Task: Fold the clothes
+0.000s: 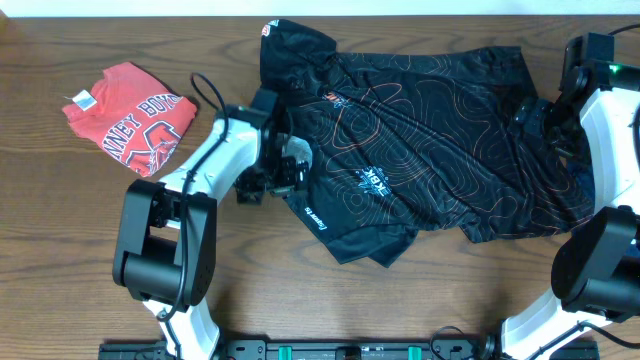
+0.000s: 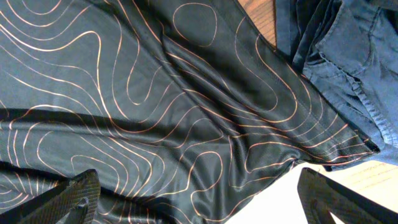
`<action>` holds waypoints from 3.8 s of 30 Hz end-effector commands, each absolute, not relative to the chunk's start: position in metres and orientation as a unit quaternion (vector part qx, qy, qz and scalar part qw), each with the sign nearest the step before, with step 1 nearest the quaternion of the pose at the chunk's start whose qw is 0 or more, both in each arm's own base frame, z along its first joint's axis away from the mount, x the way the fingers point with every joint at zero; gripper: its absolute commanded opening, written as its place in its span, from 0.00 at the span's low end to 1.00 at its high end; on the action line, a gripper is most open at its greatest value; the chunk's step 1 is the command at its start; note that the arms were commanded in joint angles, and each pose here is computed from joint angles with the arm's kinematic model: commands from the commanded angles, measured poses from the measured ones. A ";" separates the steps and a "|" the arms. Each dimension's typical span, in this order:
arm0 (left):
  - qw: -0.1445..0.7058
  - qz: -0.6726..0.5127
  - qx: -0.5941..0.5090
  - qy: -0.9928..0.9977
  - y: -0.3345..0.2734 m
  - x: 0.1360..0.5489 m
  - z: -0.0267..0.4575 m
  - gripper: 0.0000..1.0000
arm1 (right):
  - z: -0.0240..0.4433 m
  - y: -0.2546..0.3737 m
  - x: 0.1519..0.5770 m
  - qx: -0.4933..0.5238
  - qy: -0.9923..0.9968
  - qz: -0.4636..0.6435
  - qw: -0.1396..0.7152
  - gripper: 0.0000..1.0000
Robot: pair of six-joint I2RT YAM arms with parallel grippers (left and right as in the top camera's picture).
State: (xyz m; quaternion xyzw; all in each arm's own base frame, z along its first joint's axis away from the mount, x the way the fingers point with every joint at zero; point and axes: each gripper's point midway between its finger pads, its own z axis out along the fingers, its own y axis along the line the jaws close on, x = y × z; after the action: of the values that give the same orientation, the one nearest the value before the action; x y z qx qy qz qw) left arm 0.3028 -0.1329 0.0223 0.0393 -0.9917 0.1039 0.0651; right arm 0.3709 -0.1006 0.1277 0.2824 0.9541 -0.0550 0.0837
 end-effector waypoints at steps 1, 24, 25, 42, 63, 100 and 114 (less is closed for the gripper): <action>0.080 0.133 0.052 -0.987 -0.142 0.294 0.009 0.98 | 0.132 -0.102 0.371 0.280 0.955 -0.052 0.088 0.99; 0.028 0.116 0.091 -0.989 -0.106 0.315 0.000 0.06 | 0.131 -0.102 0.369 0.280 0.955 -0.052 0.084 0.99; 0.013 0.110 0.104 -0.988 -0.095 0.324 0.004 0.06 | 0.131 -0.102 0.369 0.280 0.955 -0.052 0.084 0.99; 0.045 0.161 0.259 -0.951 -0.002 0.331 0.065 0.98 | 0.129 -0.098 0.357 0.277 0.958 -0.054 0.057 0.99; 0.184 0.133 0.144 -0.963 -0.054 0.241 0.026 0.72 | 0.069 -0.034 0.281 0.205 0.973 -0.023 -0.105 0.99; 0.238 0.228 0.136 -0.934 -0.094 0.186 0.059 0.06 | 0.031 -0.048 0.251 0.301 0.947 -0.043 -0.105 0.99; 0.162 0.225 0.086 -0.957 -0.126 0.173 0.102 0.08 | 0.031 -0.067 0.239 0.353 0.927 -0.054 -0.118 0.99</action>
State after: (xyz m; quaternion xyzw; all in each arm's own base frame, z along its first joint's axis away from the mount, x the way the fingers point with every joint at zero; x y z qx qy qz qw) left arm 0.1750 -0.1194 0.1008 0.0765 -0.9581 0.2257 0.1590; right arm 0.2426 -0.0596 0.0271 0.3354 0.9330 -0.0404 -0.1241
